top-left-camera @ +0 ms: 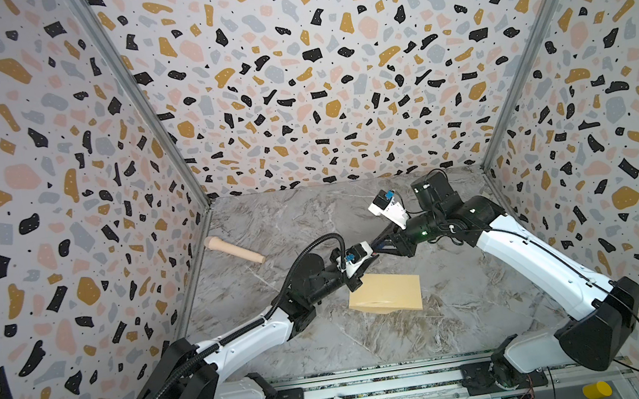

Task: Place the letter into the envelope and seal it

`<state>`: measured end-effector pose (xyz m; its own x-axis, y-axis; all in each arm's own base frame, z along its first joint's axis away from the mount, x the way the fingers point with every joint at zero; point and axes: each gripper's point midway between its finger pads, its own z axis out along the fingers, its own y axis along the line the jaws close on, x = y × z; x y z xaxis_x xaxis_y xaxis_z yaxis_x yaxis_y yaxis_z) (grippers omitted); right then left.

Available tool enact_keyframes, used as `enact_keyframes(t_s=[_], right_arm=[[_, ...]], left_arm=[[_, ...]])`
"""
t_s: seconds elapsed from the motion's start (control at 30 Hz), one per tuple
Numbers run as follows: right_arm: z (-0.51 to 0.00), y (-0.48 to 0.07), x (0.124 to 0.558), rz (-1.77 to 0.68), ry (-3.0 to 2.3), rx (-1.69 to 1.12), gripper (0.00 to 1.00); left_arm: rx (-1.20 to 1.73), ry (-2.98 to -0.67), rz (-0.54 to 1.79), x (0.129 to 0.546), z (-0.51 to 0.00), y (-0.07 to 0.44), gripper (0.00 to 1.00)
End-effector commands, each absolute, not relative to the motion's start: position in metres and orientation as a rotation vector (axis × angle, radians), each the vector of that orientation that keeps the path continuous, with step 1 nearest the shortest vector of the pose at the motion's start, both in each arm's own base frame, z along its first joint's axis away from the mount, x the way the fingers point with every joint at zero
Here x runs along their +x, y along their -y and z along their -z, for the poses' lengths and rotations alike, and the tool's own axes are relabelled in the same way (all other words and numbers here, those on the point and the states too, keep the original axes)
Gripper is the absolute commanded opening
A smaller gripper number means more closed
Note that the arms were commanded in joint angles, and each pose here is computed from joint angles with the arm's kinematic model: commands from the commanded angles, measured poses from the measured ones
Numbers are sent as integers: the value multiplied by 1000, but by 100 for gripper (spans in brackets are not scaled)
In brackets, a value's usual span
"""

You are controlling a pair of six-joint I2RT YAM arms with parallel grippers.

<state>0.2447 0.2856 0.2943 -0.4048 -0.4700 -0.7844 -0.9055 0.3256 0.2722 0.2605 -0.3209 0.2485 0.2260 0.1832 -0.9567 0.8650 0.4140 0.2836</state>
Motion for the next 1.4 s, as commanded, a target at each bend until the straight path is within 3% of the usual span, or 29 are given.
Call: enact_keyframes(t_s=[0.0, 0.27, 0.4, 0.5, 0.53, 0.77, 1.13, 1.37], right_arm=[[-323, -267, 232, -820, -1712, -1416, 14], [-326, -268, 222, -822, -1598, -1488, 22], [-333, -273, 225, -883, -1626, -1406, 46], [-349, -269, 237, -904, -1733, -1180, 83], [-354, -266, 240, -912, -1770, -1108, 88], [-326, -247, 259, -915, -2131, -705, 87], [-306, -291, 253, -1160, -2199, -715, 85], [-292, -301, 259, -1189, -2235, -704, 70]], left_arm=[[1147, -1362, 698, 257, -219, 316, 0], [1168, -1349, 721, 253, -218, 315, 0], [1089, -1370, 689, 263, -226, 310, 0], [1038, -1392, 627, 273, -229, 303, 0], [1023, -1400, 599, 276, -230, 300, 0], [985, -1361, 510, 279, -244, 288, 0], [1052, -1289, 506, 263, -245, 292, 0], [1076, -1279, 495, 259, -243, 293, 0]])
